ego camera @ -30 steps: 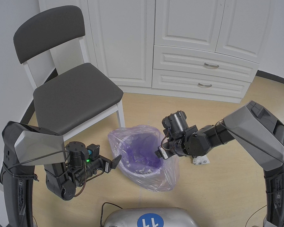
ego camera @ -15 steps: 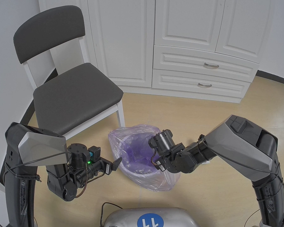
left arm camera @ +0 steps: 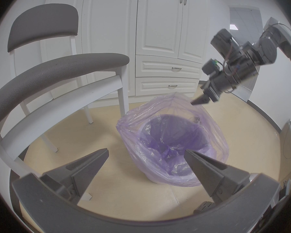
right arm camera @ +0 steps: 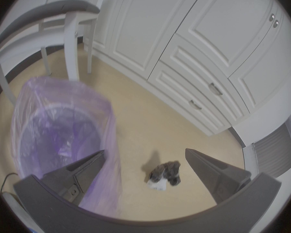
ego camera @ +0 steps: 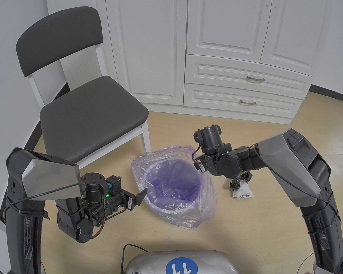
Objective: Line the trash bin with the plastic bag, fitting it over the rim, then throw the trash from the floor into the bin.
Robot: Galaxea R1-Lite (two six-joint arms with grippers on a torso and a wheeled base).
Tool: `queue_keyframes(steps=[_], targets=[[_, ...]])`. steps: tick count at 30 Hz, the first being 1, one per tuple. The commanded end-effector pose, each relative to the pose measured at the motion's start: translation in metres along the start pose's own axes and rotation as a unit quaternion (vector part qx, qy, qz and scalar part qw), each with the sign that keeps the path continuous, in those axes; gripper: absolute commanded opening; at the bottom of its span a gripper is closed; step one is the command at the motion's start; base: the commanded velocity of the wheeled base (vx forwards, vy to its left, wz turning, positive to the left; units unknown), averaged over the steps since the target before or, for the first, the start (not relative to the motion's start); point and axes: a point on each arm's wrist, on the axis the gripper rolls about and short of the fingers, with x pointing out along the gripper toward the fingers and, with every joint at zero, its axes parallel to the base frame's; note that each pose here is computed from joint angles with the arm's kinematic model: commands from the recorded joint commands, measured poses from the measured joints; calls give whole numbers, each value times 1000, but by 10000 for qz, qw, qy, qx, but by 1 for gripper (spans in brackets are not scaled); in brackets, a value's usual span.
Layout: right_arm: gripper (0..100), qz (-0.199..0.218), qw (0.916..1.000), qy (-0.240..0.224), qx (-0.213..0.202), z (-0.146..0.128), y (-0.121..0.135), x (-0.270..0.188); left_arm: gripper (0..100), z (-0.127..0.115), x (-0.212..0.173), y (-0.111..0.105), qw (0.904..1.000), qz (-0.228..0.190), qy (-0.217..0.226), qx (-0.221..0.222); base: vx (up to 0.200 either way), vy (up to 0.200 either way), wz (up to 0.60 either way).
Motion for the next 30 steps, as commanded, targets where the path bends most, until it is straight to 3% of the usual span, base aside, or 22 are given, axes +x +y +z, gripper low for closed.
queue_keyframes(steps=[1, 6, 9, 11, 18, 25, 30], targets=[[100, -302, 9988, -371, 112, 22, -17, 28, 100, 1, 0, 0, 10000, 4, -18, -9, 0, 0, 0], [100, -280, 9994, -141, -174, 6, -13, 42, 100, 2, 0, 0, 10000, -1, -41, -15, 0, 0, 0], [100, -238, 9990, -251, 270, 16, -13, 31, 100, 2, 0, 1, 10000, 6, -41, -17, 0, 0, 0], [100, -74, 9973, -446, 582, 35, -14, 3, 100, 2, 0, 0, 10000, -2, -34, -15, 0, 0, 0], [100, 769, 9953, -495, 333, 41, 4, -78, 100, 3, -1, 1, 10000, 0, -56, -14, 0, 0, 0], [100, 958, 9947, 220, -299, -8, 20, -85, 100, 3, -2, 0, 10000, -16, -42, 3, 0, 0, 0], [100, 930, 9932, 531, -457, -30, 28, -79, 100, 3, -2, 0, 10000, -9, -42, -7, 0, 0, 0]])
